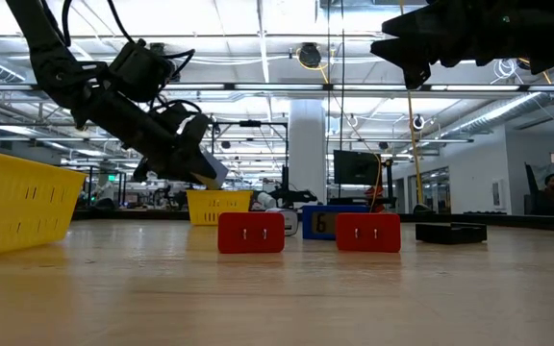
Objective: Pick & Place Office items
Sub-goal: Put the light blue charger adapter into the top yellow bin, then put the blue charger adapter into the top yellow bin
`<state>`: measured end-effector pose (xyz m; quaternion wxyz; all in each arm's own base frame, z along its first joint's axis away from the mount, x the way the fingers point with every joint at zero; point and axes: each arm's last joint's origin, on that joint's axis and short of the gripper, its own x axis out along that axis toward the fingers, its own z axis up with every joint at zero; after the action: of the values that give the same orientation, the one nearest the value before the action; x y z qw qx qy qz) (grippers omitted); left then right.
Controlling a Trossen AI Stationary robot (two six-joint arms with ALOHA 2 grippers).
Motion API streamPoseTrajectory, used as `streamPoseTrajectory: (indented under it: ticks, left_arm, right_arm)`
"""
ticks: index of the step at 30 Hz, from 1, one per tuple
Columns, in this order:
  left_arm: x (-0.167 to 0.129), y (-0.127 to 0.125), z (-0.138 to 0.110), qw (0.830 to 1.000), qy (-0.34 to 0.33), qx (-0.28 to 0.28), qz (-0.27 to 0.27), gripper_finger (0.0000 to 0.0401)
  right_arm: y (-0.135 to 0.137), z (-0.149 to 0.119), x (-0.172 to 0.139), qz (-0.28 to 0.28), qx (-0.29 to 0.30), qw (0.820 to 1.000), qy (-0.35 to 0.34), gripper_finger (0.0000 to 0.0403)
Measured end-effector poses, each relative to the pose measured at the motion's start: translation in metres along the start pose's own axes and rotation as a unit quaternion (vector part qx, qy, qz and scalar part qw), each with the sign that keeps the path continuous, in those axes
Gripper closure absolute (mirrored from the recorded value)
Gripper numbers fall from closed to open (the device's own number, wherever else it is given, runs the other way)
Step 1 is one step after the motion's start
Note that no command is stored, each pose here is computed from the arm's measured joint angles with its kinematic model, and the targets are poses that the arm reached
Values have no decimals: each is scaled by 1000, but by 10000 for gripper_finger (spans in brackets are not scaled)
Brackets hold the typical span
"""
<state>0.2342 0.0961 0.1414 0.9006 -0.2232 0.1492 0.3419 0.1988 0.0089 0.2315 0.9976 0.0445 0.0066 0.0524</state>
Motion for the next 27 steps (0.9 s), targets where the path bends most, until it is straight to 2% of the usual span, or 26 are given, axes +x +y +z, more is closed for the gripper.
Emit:
streamPoseTrajectory:
  ticks: [6, 12, 15, 21, 27]
  left_arm:
    - [0, 0, 0, 1000, -3, -22, 7, 275]
    - [0, 0, 0, 1000, -2, -22, 8, 164]
    - [0, 0, 0, 1000, -2, -22, 8, 127]
    - [0, 0, 1, 1000, -8, -23, 5, 87]
    - [0, -4, 7, 999, -34, -8, -21, 70]
  right_arm:
    - [0, 0, 0, 0, 0, 1000, 0, 232]
    - [0, 0, 0, 0, 0, 1000, 0, 232]
    - [0, 0, 0, 0, 0, 1000, 0, 232]
    - [0, 0, 0, 0, 0, 1000, 0, 232]
    - [0, 0, 0, 2, 1, 1000, 0, 232]
